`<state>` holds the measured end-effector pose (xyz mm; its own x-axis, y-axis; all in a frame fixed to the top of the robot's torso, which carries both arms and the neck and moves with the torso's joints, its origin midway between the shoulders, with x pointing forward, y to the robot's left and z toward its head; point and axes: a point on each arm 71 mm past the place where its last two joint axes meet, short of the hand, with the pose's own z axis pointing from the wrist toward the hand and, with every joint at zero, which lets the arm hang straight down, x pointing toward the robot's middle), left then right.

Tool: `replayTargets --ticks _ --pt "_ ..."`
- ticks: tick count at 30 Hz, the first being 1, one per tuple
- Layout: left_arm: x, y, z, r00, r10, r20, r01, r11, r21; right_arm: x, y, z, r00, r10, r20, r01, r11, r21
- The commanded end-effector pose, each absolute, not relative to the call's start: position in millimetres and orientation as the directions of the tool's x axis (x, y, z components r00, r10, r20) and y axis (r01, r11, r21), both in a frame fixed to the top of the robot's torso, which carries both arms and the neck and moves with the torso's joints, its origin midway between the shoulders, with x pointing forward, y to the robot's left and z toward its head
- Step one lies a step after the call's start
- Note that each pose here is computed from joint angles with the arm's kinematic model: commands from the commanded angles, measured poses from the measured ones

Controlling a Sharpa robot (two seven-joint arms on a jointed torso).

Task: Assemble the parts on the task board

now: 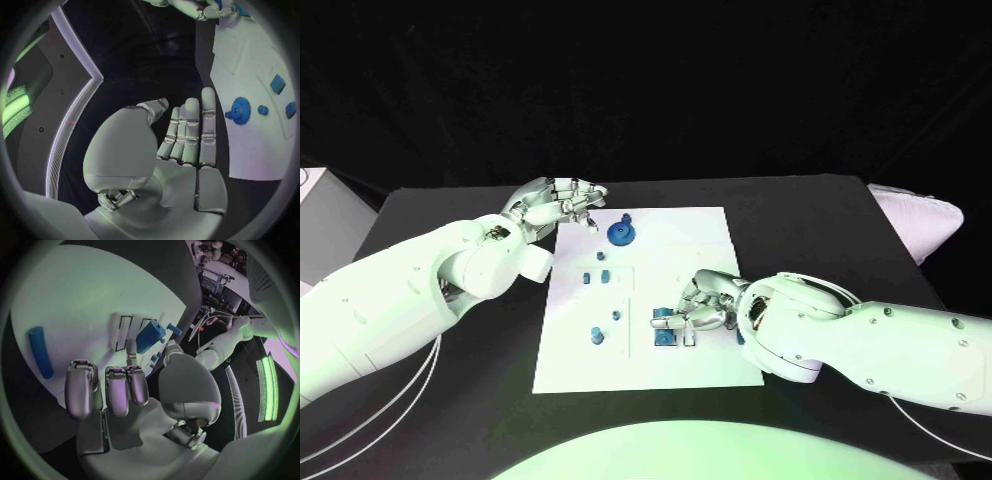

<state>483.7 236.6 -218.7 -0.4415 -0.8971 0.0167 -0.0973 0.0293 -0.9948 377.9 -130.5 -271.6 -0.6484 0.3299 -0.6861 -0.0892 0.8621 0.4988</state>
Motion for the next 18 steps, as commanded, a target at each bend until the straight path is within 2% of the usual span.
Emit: replayTargets --ticks 1,18 --pt "482.9 235.9 -217.8 -0.451 -0.892 0.026 -0.097 0.02 -0.995 377 -130 -271 -0.642 0.314 -0.699 -0.111 0.864 0.49" --pt "482.7 238.2 -217.9 -0.447 -0.894 0.023 -0.097 0.023 -0.995 371 -142 -267 -0.641 0.319 -0.698 -0.145 0.843 0.519"
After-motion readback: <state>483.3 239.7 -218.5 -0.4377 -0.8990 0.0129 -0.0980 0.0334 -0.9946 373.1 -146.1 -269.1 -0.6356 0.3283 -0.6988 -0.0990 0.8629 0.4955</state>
